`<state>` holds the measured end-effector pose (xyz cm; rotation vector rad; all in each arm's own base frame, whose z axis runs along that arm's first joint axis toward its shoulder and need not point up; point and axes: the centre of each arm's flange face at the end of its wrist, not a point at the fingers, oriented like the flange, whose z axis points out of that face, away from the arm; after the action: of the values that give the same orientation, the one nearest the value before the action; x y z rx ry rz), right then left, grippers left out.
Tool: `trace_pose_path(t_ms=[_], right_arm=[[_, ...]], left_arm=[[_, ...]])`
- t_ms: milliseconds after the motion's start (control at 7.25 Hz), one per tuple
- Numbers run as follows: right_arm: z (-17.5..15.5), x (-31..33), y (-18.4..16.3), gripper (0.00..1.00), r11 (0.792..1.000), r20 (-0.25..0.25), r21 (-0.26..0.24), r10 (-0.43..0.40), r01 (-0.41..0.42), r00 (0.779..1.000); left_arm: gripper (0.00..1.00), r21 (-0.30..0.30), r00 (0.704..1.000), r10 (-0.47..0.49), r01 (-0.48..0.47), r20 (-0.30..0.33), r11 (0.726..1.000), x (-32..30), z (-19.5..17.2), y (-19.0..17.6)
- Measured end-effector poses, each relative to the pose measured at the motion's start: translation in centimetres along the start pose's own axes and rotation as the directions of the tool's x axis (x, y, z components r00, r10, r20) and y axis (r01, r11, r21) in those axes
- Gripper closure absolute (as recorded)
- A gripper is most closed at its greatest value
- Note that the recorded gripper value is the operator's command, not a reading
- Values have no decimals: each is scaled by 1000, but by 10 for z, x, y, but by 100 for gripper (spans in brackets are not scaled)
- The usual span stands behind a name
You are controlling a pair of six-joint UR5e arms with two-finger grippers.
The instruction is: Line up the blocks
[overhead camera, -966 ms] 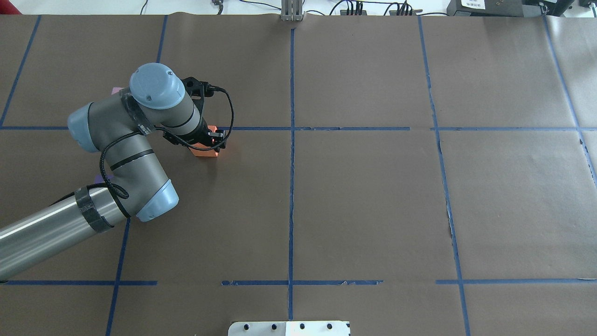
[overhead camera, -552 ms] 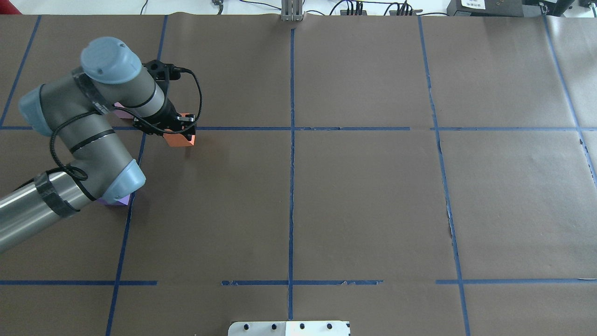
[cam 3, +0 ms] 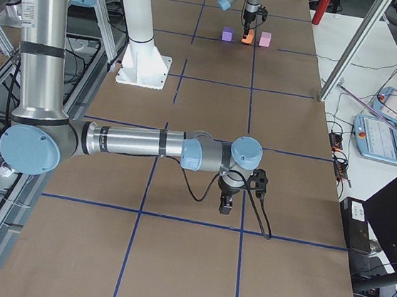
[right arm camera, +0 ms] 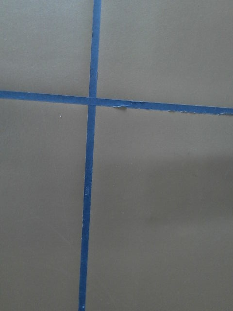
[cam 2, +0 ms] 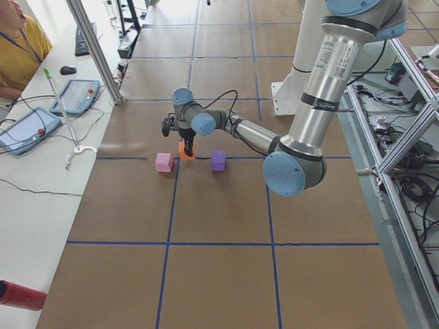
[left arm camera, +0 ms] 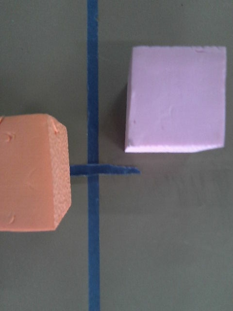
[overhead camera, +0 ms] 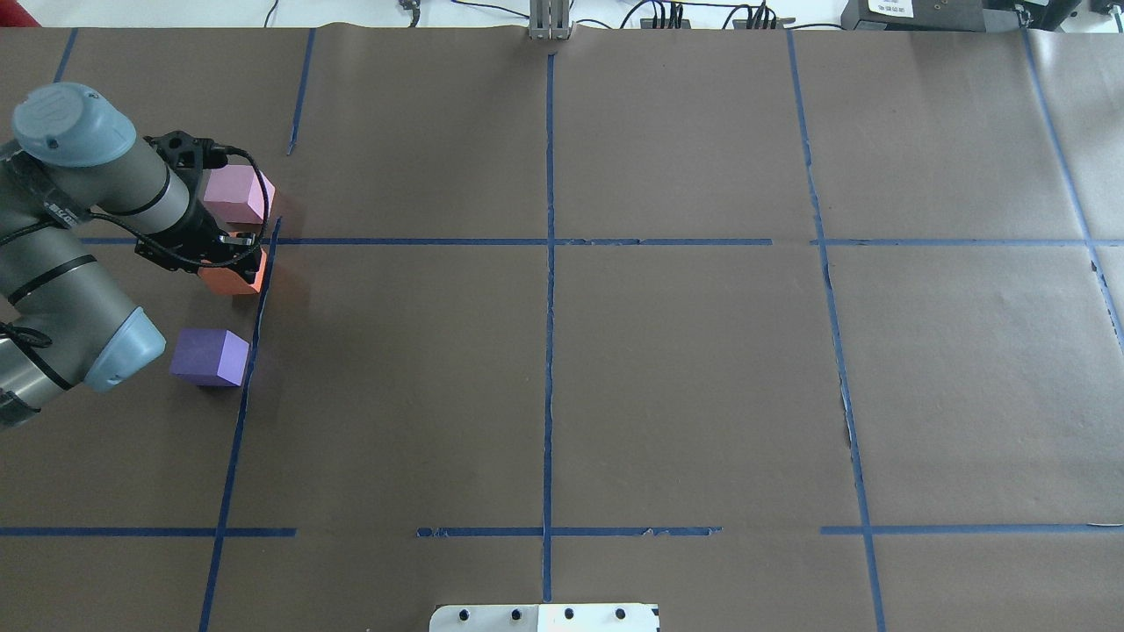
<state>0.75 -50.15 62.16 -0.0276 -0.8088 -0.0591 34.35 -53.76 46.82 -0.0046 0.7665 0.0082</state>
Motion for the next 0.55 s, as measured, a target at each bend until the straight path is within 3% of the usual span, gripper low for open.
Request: trace_pose_path(t_ms=[138, 552], right_arm=[[0, 0, 0, 0, 1000, 0, 0, 0, 0, 1000], [0, 0, 0, 0, 1000, 0, 0, 0, 0, 1000]], left_arm=[[0, -8, 1000, 9, -9, 4, 1000, -5, 4, 2], [0, 2, 1000, 7, -7, -6, 1000, -9, -3, 1]])
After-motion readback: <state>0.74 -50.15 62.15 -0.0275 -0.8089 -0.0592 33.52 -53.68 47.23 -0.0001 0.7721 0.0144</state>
